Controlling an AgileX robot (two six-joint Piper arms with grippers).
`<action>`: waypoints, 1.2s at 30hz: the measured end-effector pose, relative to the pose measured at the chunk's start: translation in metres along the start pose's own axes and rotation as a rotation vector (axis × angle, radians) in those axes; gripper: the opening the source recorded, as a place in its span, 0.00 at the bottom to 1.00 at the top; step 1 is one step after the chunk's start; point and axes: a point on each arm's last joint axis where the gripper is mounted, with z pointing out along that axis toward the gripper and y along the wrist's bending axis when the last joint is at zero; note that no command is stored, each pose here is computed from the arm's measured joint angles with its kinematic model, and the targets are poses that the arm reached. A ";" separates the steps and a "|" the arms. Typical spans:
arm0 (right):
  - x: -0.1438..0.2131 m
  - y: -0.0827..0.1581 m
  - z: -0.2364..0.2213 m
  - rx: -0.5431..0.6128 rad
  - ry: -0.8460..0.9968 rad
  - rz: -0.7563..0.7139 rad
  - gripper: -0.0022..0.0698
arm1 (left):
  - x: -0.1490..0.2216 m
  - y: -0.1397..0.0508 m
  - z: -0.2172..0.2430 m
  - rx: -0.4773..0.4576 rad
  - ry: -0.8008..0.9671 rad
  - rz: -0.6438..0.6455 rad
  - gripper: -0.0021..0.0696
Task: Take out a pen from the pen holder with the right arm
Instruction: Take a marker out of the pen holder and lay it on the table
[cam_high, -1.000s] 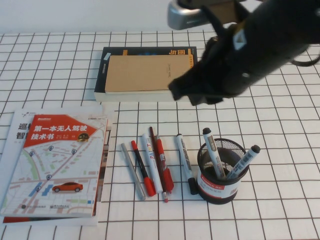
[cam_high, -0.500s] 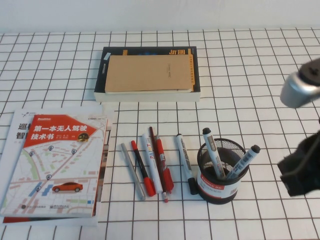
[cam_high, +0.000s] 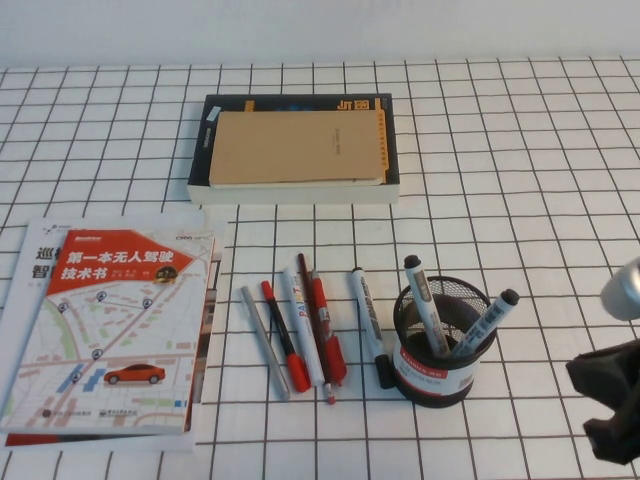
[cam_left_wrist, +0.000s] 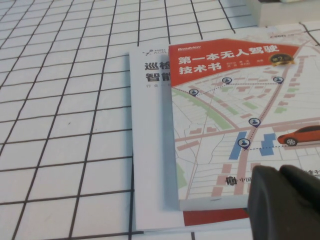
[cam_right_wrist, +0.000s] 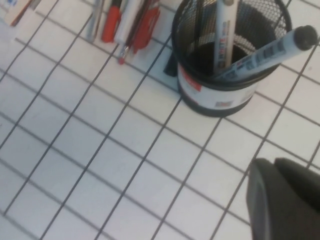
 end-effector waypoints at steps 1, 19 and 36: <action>0.006 -0.004 0.003 0.008 -0.028 0.015 0.01 | 0.000 0.000 0.000 0.000 0.000 0.000 0.02; 0.155 -0.061 0.023 0.371 -0.737 0.273 0.01 | 0.000 0.000 0.000 0.000 0.000 0.000 0.02; 0.174 -0.058 0.020 0.429 -0.667 0.230 0.01 | 0.000 0.000 0.000 0.000 0.000 0.000 0.02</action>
